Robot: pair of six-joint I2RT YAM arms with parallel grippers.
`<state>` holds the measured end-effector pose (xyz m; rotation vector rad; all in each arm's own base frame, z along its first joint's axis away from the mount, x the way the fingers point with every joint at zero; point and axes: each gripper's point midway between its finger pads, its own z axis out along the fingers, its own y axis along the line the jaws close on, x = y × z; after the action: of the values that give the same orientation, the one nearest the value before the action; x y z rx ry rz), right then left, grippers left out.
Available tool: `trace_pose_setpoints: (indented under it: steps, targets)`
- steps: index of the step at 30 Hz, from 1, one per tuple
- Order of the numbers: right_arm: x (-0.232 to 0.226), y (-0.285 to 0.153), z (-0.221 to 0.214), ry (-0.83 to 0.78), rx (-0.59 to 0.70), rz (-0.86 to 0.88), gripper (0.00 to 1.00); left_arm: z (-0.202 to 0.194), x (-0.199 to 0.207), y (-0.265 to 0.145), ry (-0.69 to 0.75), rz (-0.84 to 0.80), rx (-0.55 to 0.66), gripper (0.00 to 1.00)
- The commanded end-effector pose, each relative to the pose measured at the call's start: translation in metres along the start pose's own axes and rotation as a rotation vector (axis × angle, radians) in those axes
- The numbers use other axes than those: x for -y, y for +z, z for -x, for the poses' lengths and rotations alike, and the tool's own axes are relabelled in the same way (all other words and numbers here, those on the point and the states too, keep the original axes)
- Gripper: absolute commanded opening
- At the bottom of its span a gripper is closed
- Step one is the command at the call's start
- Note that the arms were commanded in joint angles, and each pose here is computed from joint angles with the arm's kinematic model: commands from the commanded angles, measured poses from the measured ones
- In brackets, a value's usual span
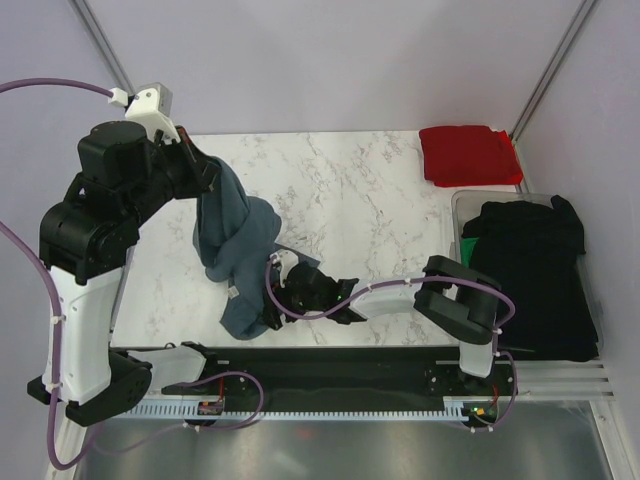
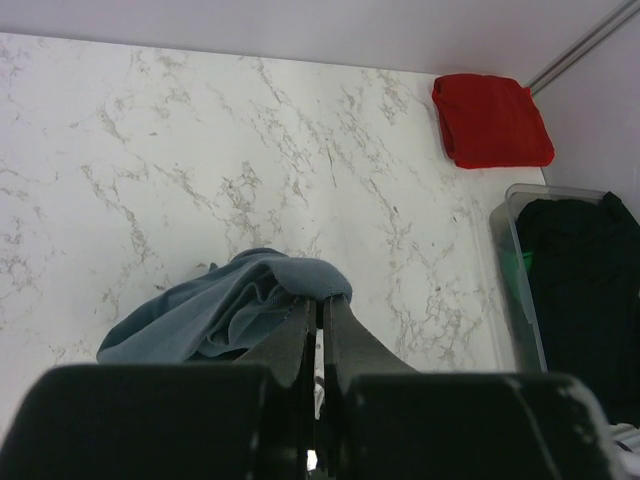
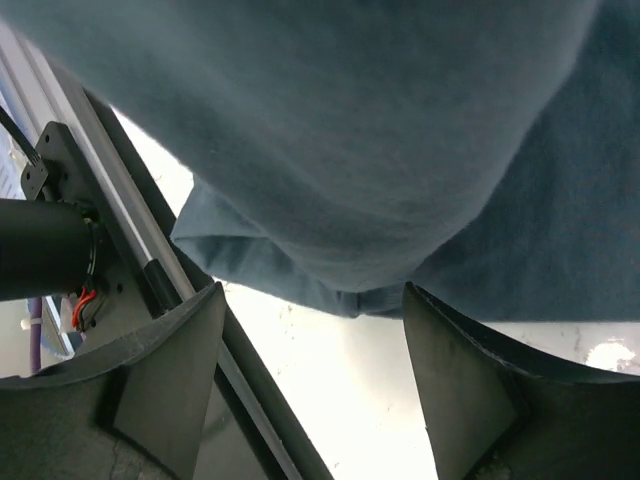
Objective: Fold and stack the t-shirts
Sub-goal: Flatten the tshirt out
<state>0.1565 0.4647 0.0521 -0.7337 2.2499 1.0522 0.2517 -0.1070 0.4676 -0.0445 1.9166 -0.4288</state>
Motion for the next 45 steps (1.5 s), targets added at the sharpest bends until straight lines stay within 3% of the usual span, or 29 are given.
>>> trace_pose_setpoints:
  steps: [1, 7, 10, 14, 17, 23, 27, 29, 39, 45]
  targets:
    - [-0.020, 0.007, 0.035, 0.001, 0.124, 0.075, 0.78, 0.021, 0.005, -0.012, 0.025, -0.032, 0.078, 0.02]
    - [-0.004, 0.006, 0.046, 0.001, 0.224, 0.009, 0.64, 0.020, 0.004, -0.013, 0.029, -0.028, 0.075, 0.02]
    - [-0.001, 0.011, 0.046, -0.001, 0.233, 0.003, 0.48, 0.019, 0.004, -0.012, 0.024, -0.030, 0.071, 0.02]
    - [0.001, 0.016, 0.046, 0.000, 0.224, -0.008, 0.15, 0.019, 0.005, -0.012, 0.026, -0.029, 0.069, 0.02]
    - [0.002, 0.013, 0.047, -0.002, 0.221, -0.021, 0.00, 0.021, 0.004, -0.012, 0.026, -0.028, 0.075, 0.02]
    - [0.008, -0.031, 0.039, -0.012, 0.143, -0.119, 0.00, 0.030, 0.000, -0.015, 0.019, 0.006, 0.102, 0.02]
    - [0.008, -0.105, 0.066, -0.036, 0.214, -0.213, 0.00, 0.040, -0.009, -0.020, 0.013, 0.062, 0.140, 0.02]
    - [0.019, -0.135, 0.063, -0.057, 0.190, -0.299, 0.00, 0.049, -0.013, -0.024, 0.007, 0.090, 0.172, 0.02]
    - [0.039, -0.328, 0.137, -0.066, 0.443, -0.621, 0.00, 0.078, -0.034, -0.049, -0.012, 0.209, 0.298, 0.02]
    - [0.034, -0.455, 0.193, 0.016, 0.733, -0.766, 0.00, 0.083, -0.053, -0.064, -0.037, 0.303, 0.347, 0.02]
